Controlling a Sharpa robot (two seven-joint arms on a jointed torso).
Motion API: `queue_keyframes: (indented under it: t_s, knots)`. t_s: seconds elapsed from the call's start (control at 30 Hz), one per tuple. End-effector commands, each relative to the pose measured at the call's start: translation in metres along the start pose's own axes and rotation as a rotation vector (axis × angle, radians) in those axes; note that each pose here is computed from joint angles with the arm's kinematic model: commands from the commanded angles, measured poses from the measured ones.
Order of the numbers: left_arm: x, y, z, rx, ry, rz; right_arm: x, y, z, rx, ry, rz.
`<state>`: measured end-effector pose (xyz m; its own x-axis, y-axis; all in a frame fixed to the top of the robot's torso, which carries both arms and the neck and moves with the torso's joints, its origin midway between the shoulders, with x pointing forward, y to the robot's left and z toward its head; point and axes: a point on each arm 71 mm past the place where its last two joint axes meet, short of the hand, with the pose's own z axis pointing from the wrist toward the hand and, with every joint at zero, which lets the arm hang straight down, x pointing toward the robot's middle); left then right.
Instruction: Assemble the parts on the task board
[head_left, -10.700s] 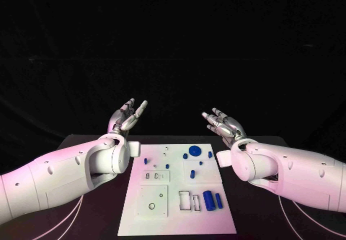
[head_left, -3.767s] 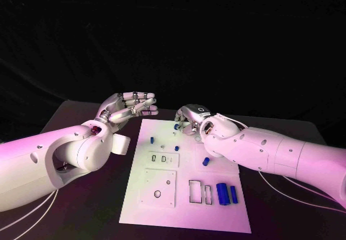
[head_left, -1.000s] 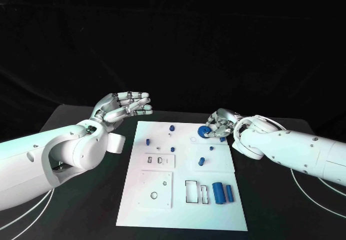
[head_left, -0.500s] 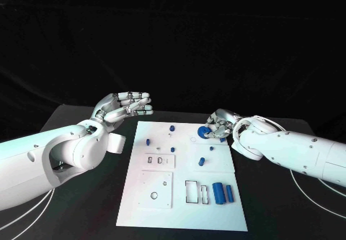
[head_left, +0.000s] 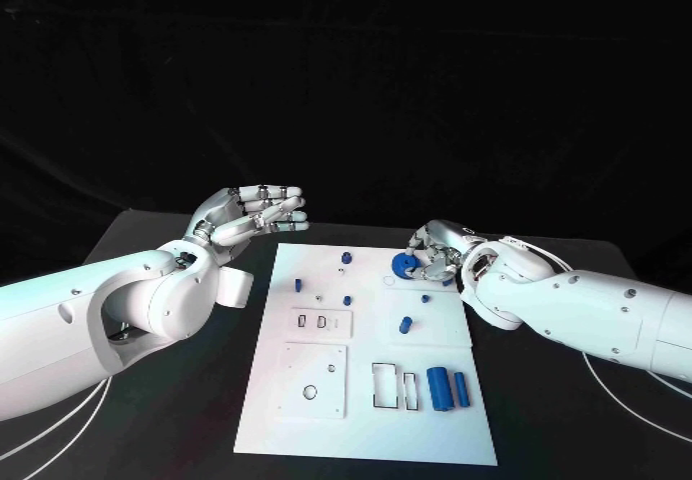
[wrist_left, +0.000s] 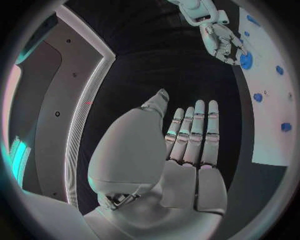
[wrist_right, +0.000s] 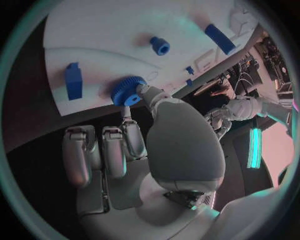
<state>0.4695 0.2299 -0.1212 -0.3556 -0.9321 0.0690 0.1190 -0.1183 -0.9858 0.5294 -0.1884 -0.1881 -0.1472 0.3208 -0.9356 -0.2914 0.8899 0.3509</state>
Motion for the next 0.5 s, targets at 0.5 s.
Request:
queue_keyframes:
  t_s: [0.5]
  knots:
    - [0.0033, -0.0005, 0.0016, 0.006, 0.027, -0.016, 0.004, 0.091, -0.008, -0.239, -0.151, -0.112]
